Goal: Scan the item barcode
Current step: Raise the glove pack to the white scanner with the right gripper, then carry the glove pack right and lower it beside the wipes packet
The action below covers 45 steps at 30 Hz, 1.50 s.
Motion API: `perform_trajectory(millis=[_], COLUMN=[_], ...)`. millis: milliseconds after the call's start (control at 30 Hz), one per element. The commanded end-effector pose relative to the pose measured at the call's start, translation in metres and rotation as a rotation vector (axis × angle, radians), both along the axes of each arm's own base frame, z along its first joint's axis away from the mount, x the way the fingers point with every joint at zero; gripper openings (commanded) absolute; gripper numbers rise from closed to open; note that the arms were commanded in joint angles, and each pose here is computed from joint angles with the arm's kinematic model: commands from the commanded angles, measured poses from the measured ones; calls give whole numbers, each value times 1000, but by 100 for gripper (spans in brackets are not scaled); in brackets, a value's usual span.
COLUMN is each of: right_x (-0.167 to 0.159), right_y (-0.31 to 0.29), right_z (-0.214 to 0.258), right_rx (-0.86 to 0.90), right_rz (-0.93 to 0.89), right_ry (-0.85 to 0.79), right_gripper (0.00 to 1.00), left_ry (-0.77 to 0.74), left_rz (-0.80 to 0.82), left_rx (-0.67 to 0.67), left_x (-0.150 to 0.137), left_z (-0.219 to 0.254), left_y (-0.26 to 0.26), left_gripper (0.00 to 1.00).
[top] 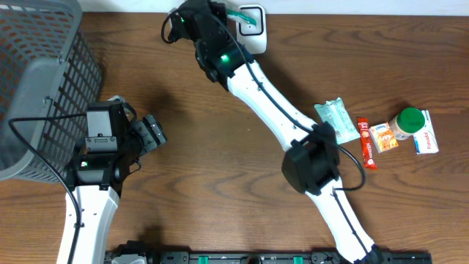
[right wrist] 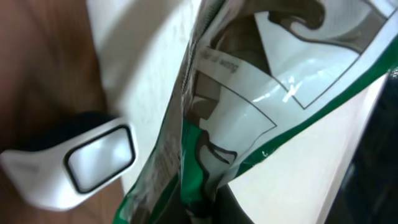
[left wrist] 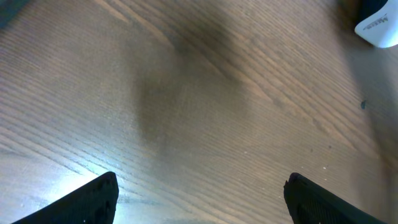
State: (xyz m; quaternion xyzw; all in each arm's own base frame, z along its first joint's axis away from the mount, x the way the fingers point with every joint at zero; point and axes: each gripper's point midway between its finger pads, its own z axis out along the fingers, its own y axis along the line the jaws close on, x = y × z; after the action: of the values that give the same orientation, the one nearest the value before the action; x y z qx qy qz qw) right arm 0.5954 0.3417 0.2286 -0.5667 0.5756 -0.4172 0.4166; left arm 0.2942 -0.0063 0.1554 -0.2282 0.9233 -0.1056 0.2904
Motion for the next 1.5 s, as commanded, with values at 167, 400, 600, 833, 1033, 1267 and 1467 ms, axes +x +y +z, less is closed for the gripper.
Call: perform_trajectory(millis=[167,400,600,833,1033,1267,1467], right_x=[48,64,55,38,38,40,44], right_y=[-23,-32,-29,-11,-9,-9,-16], right_z=[-34,-66,-100,-127,-129,-128,-127], right_rx=[-22,5,76,227,311,417,502], right_rz=[-28,7,21,58,41,17,-30], right_ry=[-96,-62,70,215,232,245,241], right_gripper=[1,1,1,1,1,1,1], left_ry=[-1,-1,-1,-1,-1,-1,-1], left_rz=[5,5,5,5,5,5,5], left_rx=[11,11,11,11,11,11,11], left_x=[0,0,0,0,0,0,0], left_z=[1,1,1,1,1,1,1], left_y=[3,3,3,3,3,3,3], left_gripper=[87,87,87,87,87,87,87])
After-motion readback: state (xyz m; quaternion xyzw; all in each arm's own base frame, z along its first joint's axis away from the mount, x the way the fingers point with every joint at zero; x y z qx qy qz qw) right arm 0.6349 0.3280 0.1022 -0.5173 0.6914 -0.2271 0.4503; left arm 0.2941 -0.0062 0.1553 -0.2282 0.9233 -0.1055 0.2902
